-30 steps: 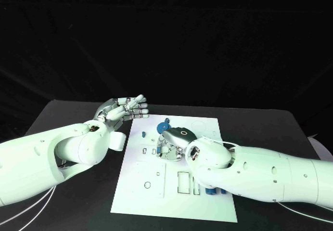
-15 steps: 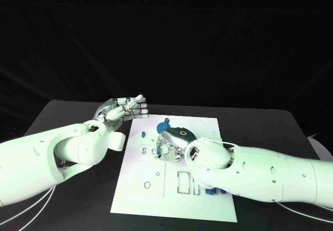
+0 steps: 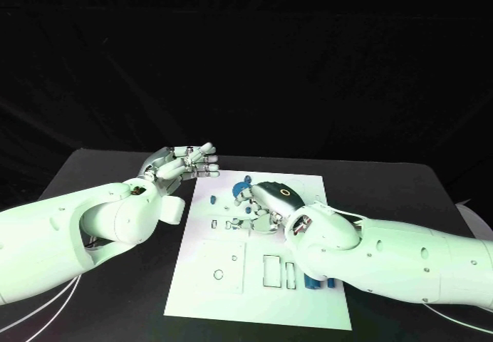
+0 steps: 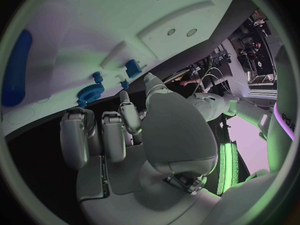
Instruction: Assemble the parts on the task board
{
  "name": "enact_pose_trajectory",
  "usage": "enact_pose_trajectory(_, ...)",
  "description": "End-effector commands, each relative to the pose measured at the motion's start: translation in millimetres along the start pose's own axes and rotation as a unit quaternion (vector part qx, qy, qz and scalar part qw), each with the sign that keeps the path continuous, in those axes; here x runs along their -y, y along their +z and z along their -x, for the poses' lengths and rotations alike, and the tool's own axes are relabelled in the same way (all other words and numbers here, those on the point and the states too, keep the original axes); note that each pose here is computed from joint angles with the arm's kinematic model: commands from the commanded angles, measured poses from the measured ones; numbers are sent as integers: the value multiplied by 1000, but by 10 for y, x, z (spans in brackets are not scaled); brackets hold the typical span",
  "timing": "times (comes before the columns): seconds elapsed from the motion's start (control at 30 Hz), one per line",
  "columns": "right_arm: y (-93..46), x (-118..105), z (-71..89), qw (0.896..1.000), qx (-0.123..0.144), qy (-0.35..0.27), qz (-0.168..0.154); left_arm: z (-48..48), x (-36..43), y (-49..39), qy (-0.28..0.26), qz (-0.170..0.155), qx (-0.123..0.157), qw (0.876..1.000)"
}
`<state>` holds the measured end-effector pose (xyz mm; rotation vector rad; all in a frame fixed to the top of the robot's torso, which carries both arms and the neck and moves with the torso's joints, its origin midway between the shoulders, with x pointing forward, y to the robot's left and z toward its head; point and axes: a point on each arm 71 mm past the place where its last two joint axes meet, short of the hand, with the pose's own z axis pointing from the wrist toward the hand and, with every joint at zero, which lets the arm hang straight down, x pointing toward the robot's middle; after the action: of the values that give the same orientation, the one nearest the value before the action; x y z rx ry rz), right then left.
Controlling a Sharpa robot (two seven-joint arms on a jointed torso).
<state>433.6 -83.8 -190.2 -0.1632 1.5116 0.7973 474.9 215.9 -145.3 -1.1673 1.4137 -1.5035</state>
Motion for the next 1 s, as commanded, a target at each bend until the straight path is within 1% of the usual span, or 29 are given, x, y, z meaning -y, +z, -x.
enact_pose_trajectory(0.03,-43,-4,202,993,37,103,47,-34,-57,6,64,38,-62,995)
enact_pose_trajectory(0.07,-56,10,232,992,34,109,48,-32,-68,6,77,45,-71,993)
enact_pose_trajectory(0.13,-109,58,340,990,20,127,51,-28,-113,-1,127,71,-102,984)
enact_pose_trajectory(0.2,-152,101,419,989,12,140,47,-18,-144,-6,160,90,-117,976)
enact_pose_trajectory(0.23,-194,152,504,987,7,153,39,-6,-170,-7,192,107,-127,967)
enact_pose_trajectory(0.27,-212,176,542,987,7,157,35,-2,-181,-7,205,114,-131,963)
enact_pose_trajectory(0.33,-272,262,661,985,5,168,21,7,-213,-3,248,136,-143,948)
enact_pose_trajectory(0.37,-291,291,695,985,6,171,16,8,-220,0,261,143,-146,943)
enact_pose_trajectory(0.43,-349,401,801,984,9,178,-3,3,-225,27,303,162,-155,926)
enact_pose_trajectory(0.5,-396,510,878,982,12,186,-24,-13,-221,64,338,174,-155,912)
enact_pose_trajectory(0.53,-423,584,920,981,15,191,-37,-31,-222,92,361,183,-153,901)
enact_pose_trajectory(0.6,-453,675,966,979,18,195,-52,-59,-225,134,392,194,-152,886)
enact_pose_trajectory(0.67,-490,790,1018,978,23,197,-71,-107,-228,209,440,214,-147,860)
enact_pose_trajectory(0.77,-521,896,1061,976,28,195,-87,-168,-234,299,485,234,-138,831)
enact_pose_trajectory(0.87,-533,970,1087,976,31,192,-97,-229,-239,361,509,249,-133,813)
enact_pose_trajectory(1.0,-533,1031,1103,977,33,185,-105,-322,-237,429,530,265,-132,794)
